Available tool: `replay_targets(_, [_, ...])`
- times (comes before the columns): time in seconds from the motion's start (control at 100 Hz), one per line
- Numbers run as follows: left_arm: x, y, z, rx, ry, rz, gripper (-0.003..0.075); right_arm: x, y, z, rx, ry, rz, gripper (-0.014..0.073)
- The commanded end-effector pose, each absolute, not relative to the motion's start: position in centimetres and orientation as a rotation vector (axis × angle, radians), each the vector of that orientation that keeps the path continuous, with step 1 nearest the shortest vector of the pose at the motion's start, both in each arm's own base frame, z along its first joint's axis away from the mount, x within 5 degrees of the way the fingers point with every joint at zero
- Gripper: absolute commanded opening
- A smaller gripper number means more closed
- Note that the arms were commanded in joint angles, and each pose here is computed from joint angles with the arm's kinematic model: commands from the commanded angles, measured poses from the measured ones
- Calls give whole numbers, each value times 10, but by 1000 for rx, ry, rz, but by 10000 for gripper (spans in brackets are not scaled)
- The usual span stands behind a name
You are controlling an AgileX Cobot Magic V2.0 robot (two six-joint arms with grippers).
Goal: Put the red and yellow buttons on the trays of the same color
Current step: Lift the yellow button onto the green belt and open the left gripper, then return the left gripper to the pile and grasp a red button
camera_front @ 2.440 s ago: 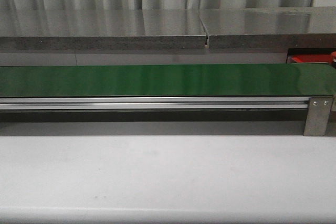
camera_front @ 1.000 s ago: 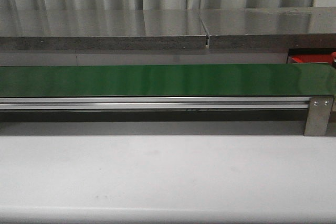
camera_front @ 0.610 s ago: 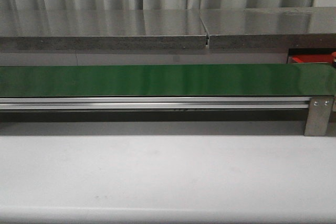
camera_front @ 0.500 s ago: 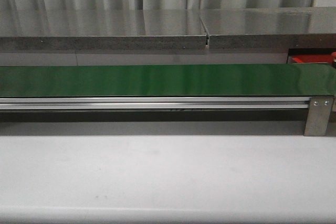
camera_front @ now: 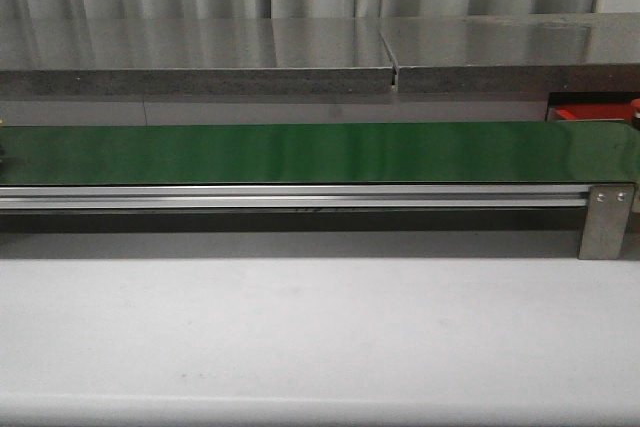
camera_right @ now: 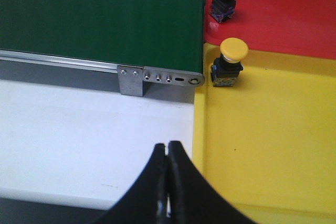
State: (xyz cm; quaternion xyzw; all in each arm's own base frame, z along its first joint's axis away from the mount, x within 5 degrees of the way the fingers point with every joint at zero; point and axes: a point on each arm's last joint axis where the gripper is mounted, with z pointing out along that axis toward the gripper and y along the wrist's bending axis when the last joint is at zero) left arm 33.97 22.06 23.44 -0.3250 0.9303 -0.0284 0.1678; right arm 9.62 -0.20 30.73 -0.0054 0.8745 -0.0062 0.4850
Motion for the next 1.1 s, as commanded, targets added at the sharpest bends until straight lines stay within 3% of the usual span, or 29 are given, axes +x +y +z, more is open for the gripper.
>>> replay_targets(0.0, [343, 224, 254, -906, 2540, -49, 566, 99, -2, 321, -20, 2039, -27, -74])
replay_targets(0.46, [363, 235, 225, -904, 2466, -50, 566, 99, -2, 321, -20, 2039, -27, -74])
replay_targets(0.75, [369, 240, 223, -893, 2403, -14, 559, 99, -2, 321, -20, 2039, -27, -74])
replay_targets(1.09, [371, 242, 221, -895, 2389, -10, 220, 99, -2, 321, -20, 2039, -27, -74])
